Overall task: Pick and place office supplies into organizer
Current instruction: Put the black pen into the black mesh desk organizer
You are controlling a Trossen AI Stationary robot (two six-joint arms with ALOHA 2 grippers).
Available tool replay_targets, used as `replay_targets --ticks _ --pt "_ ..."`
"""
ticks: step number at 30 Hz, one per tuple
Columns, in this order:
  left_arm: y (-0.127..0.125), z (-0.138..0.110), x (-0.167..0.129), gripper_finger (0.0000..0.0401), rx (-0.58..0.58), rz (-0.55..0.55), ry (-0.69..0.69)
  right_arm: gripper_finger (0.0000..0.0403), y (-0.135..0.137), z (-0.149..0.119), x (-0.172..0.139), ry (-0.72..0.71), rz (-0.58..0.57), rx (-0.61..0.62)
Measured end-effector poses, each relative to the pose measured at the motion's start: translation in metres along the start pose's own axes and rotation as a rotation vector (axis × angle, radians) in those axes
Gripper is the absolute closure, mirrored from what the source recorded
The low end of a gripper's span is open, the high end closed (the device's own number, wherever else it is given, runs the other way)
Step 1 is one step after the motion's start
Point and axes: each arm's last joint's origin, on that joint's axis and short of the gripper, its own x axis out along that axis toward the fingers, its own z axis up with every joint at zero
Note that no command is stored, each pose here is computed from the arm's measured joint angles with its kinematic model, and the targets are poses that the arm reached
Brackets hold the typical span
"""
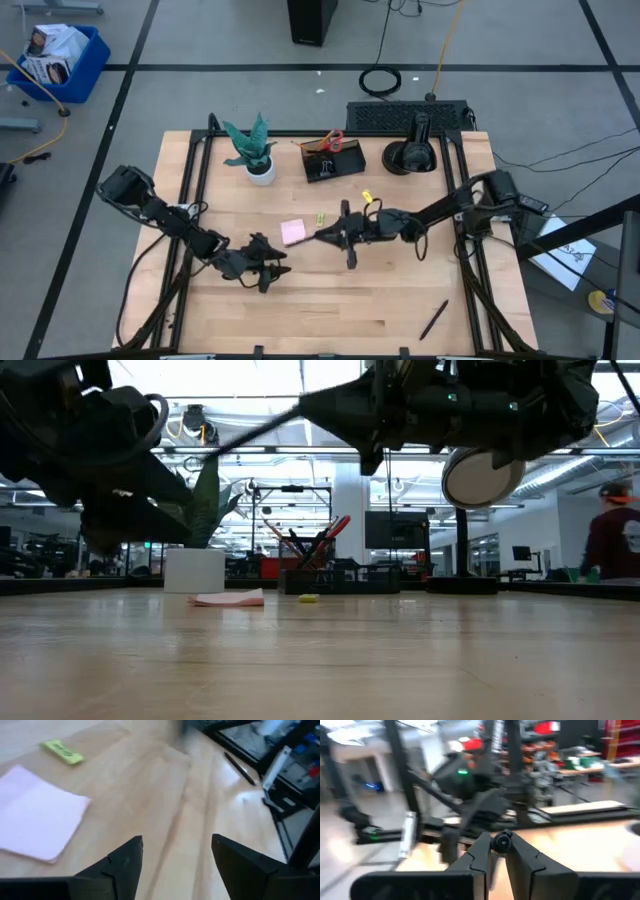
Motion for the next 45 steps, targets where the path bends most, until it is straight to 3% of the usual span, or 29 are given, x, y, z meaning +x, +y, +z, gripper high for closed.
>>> replay_targets --ticks 7,12,23,30,45 --pt "0.002 0.003 0.001 0.0155 -0.001 0.052 -0.061 0.0372 -0.020 0.030 -0.014 0.119 -0.212 -0.156" --pt "0.005 0.006 0.002 0.0155 -0.013 0.087 -0.095 0.0368 -0.042 0.059 -0.026 0.091 -0.306 -0.164" --pt "0.004 0.009 0.003 0.0155 -0.001 0.075 -0.116 0.0371 -0.112 0.107 -0.025 0.240 -0.541 -0.237" --pt "0.004 0.009 0.003 0.0155 0.024 0.076 -0.119 0.0372 -0.149 0.130 -0.022 0.242 -0.557 -0.232" --pt "0.000 0.012 0.002 0.0155 0.049 0.039 -0.145 0.0374 -0.203 0.119 0.021 0.582 -0.587 -0.201"
